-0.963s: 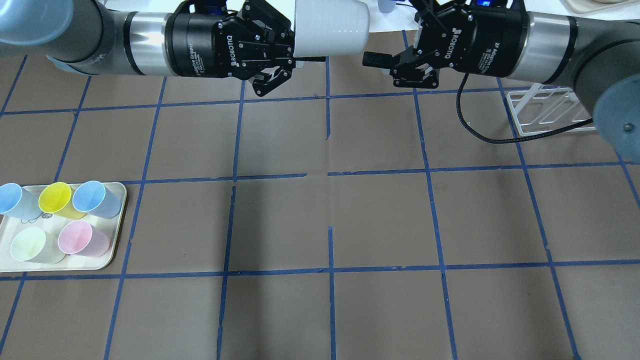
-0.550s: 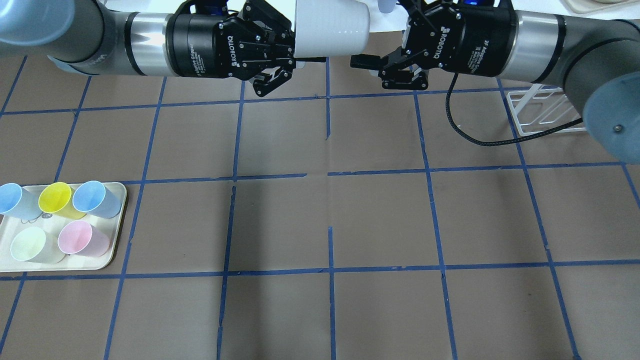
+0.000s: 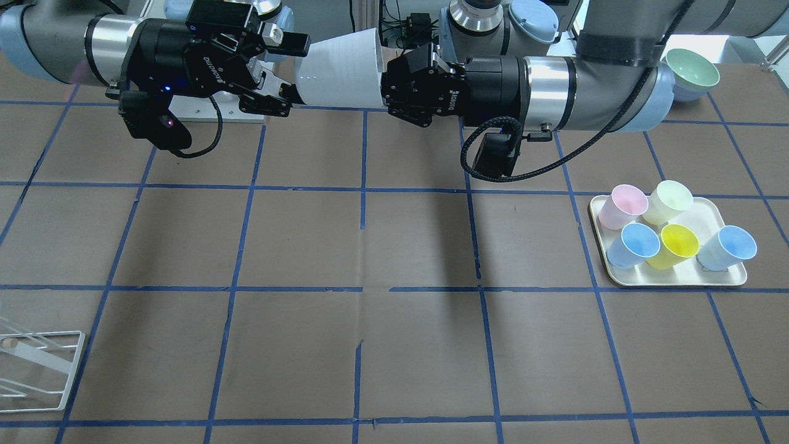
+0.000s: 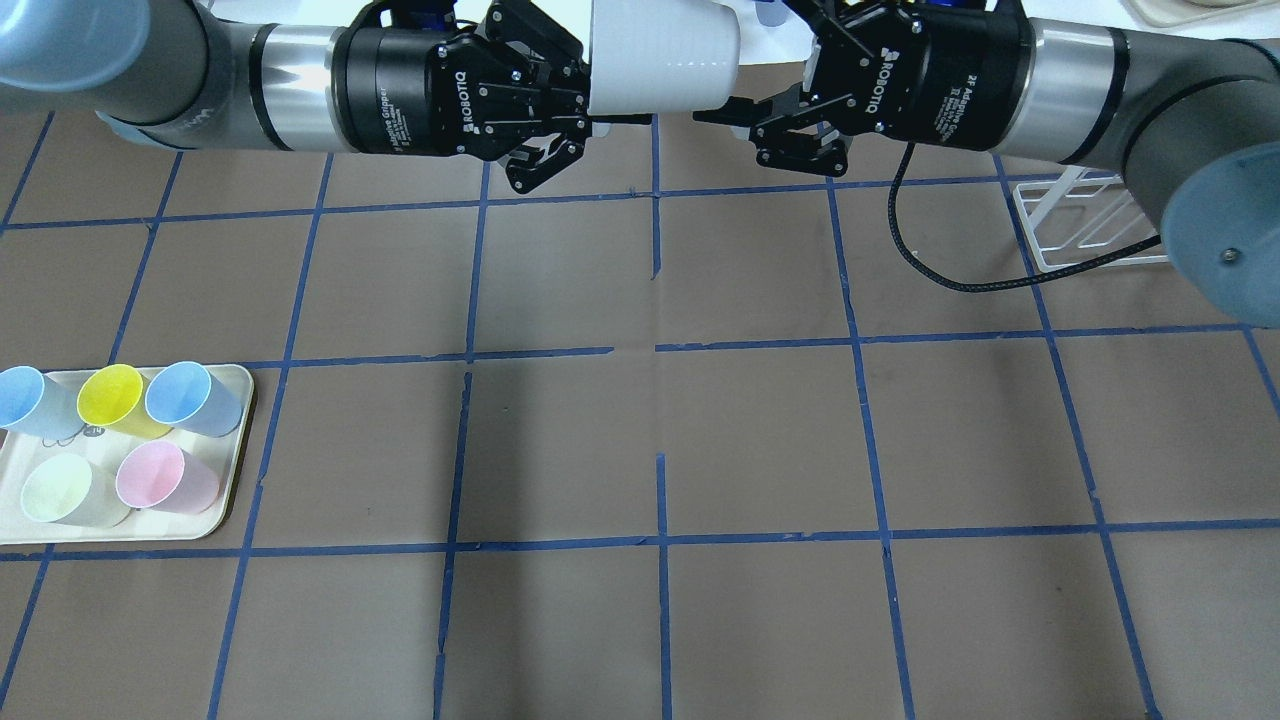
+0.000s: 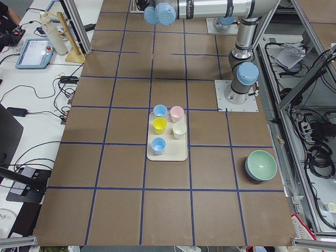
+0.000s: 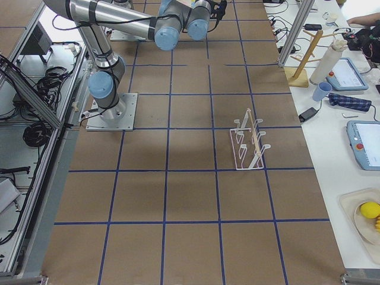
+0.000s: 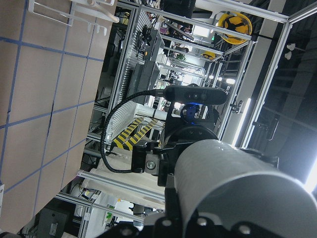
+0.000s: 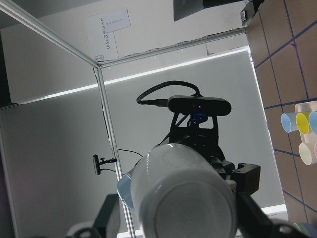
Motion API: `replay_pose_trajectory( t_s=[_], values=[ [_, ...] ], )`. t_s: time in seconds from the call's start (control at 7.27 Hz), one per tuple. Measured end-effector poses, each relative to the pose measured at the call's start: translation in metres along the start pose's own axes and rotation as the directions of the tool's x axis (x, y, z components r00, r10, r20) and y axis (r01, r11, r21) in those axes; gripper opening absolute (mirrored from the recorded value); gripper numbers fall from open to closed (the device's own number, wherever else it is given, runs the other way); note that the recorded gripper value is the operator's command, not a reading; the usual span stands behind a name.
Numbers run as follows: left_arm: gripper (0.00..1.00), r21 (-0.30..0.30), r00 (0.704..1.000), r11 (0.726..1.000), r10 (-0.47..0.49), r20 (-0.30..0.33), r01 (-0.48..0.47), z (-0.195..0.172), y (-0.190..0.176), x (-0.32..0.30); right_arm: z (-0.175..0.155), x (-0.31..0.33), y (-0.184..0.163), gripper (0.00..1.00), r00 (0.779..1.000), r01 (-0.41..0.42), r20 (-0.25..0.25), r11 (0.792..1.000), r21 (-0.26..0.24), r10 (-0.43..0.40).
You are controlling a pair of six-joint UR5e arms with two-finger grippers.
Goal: Transfer IKEA cup to right arm and place on rack
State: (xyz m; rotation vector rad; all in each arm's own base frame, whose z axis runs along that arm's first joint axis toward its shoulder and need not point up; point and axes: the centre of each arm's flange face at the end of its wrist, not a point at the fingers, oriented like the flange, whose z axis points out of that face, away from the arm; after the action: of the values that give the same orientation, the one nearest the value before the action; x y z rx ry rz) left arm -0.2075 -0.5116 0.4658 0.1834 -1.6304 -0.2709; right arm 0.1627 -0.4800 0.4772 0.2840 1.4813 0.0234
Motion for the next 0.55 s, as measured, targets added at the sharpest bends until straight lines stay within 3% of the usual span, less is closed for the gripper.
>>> replay_pose_trajectory(
  t_s=[0.14, 0.28, 0.41, 0.55],
  values=[
    [0.10, 0.000, 1.000, 1.000, 0.000, 0.000, 0.000, -0.0001, -0.0003, 0.0000, 0.0002, 0.0008, -0.0002, 0.14, 1.000, -0.003, -0.001, 1.000, 0.000, 0.003],
    [0.50, 0.000, 1.000, 1.000, -0.001, 0.000, 0.001, -0.0002, -0.0011, -0.0007, 0.0003, 0.0007, -0.0002, 0.03, 1.000, -0.003, -0.001, 1.000, -0.001, 0.003],
    [0.96, 0.000, 1.000, 1.000, -0.002, 0.001, 0.002, -0.0005, -0.0019, -0.0012, 0.0005, 0.0001, 0.0002, 0.00, 1.000, -0.001, -0.002, 1.000, -0.001, 0.001],
    [1.00, -0.001, 1.000, 1.000, -0.006, 0.001, 0.006, -0.0006, -0.0030, -0.0022, 0.0005, -0.0013, 0.0002, 0.00, 1.000, 0.003, 0.000, 1.000, -0.001, -0.003]
  ],
)
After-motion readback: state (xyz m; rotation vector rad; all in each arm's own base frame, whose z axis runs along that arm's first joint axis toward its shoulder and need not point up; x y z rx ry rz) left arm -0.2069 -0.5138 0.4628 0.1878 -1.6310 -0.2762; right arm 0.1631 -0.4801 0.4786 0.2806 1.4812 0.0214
